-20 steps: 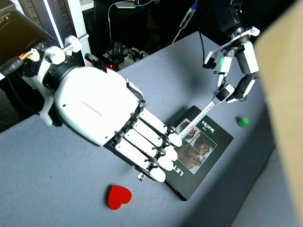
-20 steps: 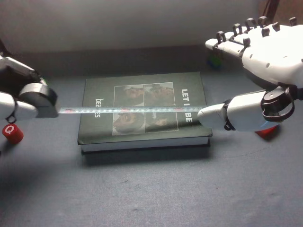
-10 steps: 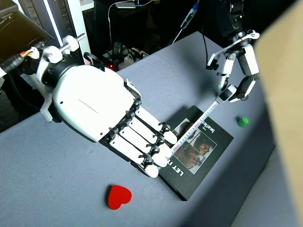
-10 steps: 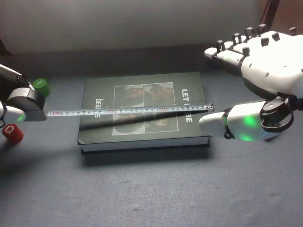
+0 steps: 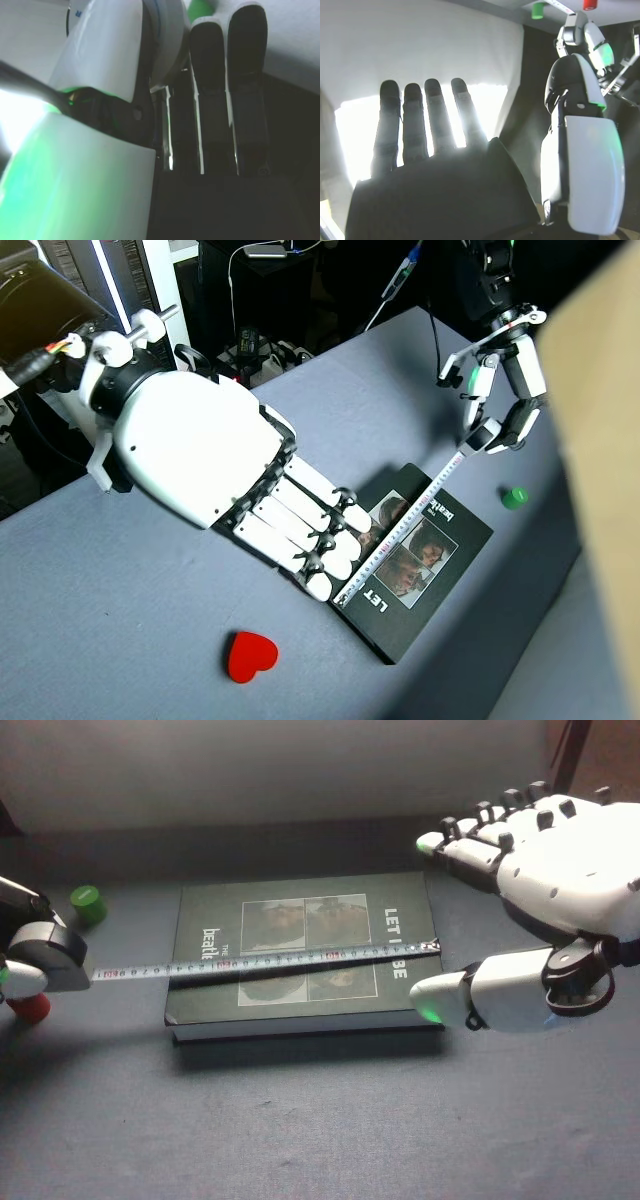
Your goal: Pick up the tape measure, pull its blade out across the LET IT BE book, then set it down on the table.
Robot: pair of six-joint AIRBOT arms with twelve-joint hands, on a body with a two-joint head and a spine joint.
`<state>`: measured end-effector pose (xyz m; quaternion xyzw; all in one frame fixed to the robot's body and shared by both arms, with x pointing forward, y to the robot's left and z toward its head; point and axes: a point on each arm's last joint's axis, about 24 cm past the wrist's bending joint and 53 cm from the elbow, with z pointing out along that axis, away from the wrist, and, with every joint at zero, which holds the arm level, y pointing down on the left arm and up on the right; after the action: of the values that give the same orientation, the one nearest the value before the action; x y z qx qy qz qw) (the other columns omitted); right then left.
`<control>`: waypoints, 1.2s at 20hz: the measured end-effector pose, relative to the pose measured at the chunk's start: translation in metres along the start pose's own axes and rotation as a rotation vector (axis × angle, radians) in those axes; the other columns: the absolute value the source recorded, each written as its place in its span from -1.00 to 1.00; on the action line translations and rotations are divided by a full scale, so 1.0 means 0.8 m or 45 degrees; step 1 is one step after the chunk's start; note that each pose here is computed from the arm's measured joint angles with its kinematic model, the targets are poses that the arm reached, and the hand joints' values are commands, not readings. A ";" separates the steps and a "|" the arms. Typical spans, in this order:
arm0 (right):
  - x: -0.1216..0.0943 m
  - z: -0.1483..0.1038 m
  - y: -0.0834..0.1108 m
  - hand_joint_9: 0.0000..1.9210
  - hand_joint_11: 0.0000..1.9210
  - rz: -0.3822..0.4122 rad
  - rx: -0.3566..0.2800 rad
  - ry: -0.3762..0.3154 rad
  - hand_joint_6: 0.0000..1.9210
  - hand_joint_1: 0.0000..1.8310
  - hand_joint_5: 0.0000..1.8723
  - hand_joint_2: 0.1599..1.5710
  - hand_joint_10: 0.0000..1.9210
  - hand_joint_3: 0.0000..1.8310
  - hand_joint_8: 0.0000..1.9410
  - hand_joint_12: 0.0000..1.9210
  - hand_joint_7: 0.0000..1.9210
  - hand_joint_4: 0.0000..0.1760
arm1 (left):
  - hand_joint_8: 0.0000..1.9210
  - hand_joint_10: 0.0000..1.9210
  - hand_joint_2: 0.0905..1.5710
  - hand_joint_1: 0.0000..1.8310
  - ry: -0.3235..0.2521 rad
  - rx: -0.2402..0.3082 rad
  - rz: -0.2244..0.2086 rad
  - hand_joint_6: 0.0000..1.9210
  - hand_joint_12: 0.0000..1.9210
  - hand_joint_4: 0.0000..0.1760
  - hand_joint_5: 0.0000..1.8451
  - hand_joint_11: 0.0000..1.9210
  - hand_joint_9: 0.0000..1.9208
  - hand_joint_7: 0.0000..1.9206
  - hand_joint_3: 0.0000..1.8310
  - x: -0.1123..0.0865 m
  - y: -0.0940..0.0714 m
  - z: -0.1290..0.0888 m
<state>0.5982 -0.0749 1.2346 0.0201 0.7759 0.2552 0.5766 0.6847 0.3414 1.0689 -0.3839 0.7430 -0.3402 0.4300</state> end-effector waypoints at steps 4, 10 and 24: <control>0.019 -0.003 0.019 -0.99 -1.00 -0.064 -0.091 0.061 -1.00 -0.86 -0.99 0.26 -1.00 -1.00 -1.00 -0.51 -0.96 -0.40 | 0.09 0.41 0.40 0.50 -0.007 0.008 0.003 -0.14 0.26 -1.00 -0.01 -0.09 -0.07 -0.01 -1.00 -0.004 0.001 0.000; 0.034 -0.006 0.025 -1.00 -1.00 -0.081 -0.131 0.103 -1.00 -0.85 -0.98 0.26 -1.00 -1.00 -1.00 -0.59 -0.97 -0.43 | 0.09 0.42 0.41 0.50 0.001 0.009 0.010 -0.10 0.26 -1.00 -0.05 -0.08 -0.09 0.01 -1.00 -0.001 0.001 0.001; 0.038 -0.021 -0.003 -0.96 -1.00 0.041 0.071 0.136 -1.00 -0.82 -0.96 0.26 -0.99 -1.00 -1.00 -0.46 -0.92 -0.49 | 0.08 0.41 0.40 0.50 0.052 0.080 -0.021 -0.11 0.26 -1.00 -0.03 -0.09 -0.08 0.01 -1.00 0.025 -0.040 -0.011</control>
<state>0.5734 -0.0729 1.2101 0.0349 0.8119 0.2435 0.5294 0.6793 0.3107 1.0912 -0.3694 0.7373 -0.3746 0.4238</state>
